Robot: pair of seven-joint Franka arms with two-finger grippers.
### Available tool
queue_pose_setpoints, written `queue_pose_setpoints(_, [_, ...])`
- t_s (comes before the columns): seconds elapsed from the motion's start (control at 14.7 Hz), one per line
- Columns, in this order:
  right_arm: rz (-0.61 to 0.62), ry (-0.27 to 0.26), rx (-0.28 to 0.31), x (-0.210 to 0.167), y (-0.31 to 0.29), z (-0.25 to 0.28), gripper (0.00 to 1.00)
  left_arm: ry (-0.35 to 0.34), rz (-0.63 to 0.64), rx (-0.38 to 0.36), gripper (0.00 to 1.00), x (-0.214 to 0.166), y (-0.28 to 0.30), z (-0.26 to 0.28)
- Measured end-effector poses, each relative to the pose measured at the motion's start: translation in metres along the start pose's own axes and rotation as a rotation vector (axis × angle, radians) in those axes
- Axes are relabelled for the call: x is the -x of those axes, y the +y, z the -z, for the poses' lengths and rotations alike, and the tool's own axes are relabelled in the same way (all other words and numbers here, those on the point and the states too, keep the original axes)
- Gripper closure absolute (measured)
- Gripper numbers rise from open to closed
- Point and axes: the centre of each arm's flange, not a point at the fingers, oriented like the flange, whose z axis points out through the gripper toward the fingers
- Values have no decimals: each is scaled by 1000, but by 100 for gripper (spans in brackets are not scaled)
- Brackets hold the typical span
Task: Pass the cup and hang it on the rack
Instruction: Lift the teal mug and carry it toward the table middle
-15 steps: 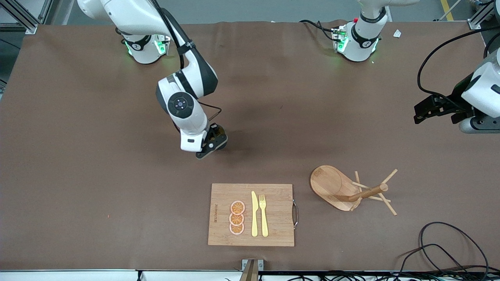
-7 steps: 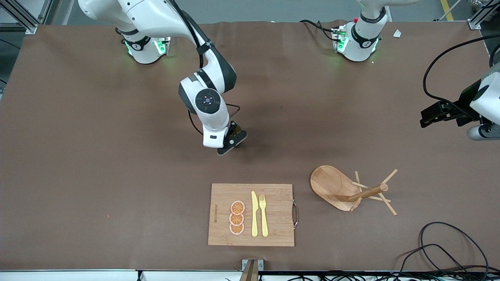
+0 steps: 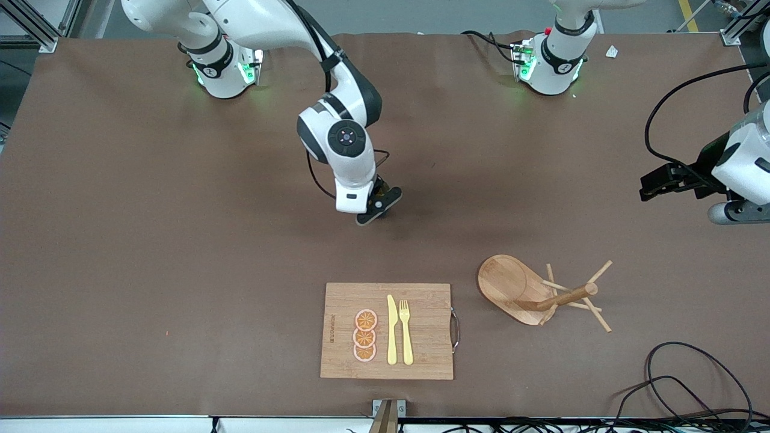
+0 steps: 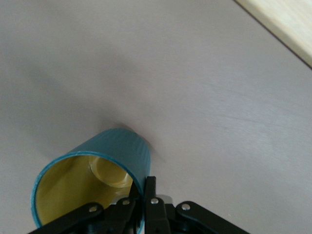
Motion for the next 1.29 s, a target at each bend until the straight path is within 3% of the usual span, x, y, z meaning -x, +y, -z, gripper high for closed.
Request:
queue_pose_setpoints(0.48, [13, 8, 10, -13, -4, -7, 95, -2, 0, 12, 0, 0, 1, 0])
queue_pose_setpoints(0.68, [55, 11, 49, -14, -6, -7, 93, -6, 5, 12, 0, -1, -2, -2])
queue_pose_setpoints(0.88, [111, 9, 121, -14, -3, -10, 69, -14, 11, 15, 0, -4, -6, -7])
queue_pose_setpoints(1.29, [117, 28, 130, -20, -2, -1, 12, -18, 26, 17, 0, -4, -2, -9])
